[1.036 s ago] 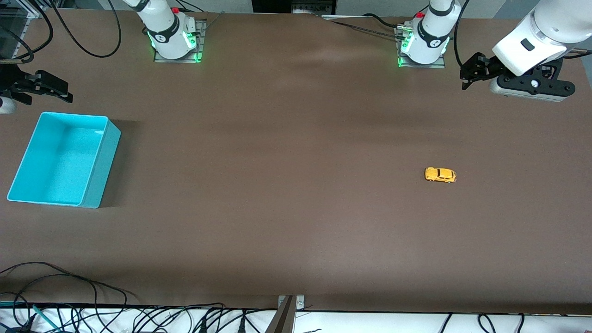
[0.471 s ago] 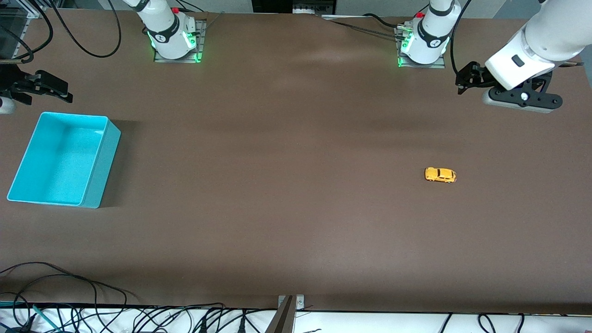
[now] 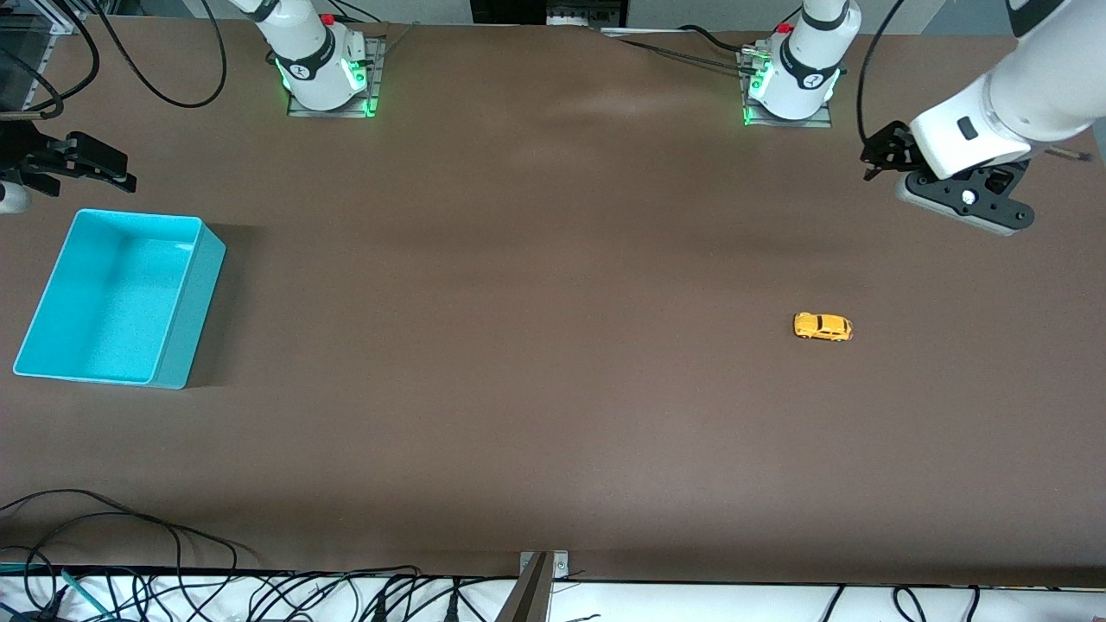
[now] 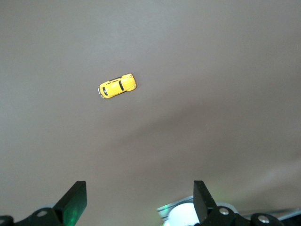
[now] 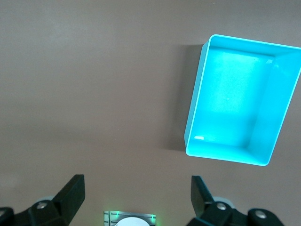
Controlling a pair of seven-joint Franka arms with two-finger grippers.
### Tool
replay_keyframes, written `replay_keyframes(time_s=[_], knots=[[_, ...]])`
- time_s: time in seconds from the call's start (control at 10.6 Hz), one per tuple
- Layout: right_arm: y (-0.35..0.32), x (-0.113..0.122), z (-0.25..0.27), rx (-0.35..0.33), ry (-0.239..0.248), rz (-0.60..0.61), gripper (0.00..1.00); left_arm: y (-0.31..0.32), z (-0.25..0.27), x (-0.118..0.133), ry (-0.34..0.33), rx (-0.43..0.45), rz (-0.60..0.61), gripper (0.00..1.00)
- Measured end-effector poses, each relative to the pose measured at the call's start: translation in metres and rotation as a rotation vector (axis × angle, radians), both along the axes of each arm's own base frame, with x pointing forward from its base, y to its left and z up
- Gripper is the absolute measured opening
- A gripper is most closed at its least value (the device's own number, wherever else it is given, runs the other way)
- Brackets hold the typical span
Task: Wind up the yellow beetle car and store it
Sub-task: 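Move the left gripper down over the yellow toy car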
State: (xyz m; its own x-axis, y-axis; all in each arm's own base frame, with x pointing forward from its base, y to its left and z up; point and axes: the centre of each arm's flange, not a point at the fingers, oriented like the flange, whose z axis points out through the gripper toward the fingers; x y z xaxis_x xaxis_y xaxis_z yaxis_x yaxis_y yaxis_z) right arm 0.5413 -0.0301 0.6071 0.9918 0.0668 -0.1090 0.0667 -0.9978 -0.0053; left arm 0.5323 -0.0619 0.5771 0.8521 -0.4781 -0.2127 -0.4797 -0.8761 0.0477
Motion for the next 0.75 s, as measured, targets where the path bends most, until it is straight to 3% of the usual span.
replay_keyframes(time_s=[0.38, 0.75], knots=[[-0.004, 0.0, 0.0, 0.0, 0.0, -0.004, 1.0, 0.036, -0.035, 0.024, 0.043, -0.088, -0.283, 1.0], [-0.004, 0.0, 0.0, 0.0, -0.001, -0.002, 1.0, 0.067, -0.09, 0.048, -0.02, -0.147, -0.541, 1.0]])
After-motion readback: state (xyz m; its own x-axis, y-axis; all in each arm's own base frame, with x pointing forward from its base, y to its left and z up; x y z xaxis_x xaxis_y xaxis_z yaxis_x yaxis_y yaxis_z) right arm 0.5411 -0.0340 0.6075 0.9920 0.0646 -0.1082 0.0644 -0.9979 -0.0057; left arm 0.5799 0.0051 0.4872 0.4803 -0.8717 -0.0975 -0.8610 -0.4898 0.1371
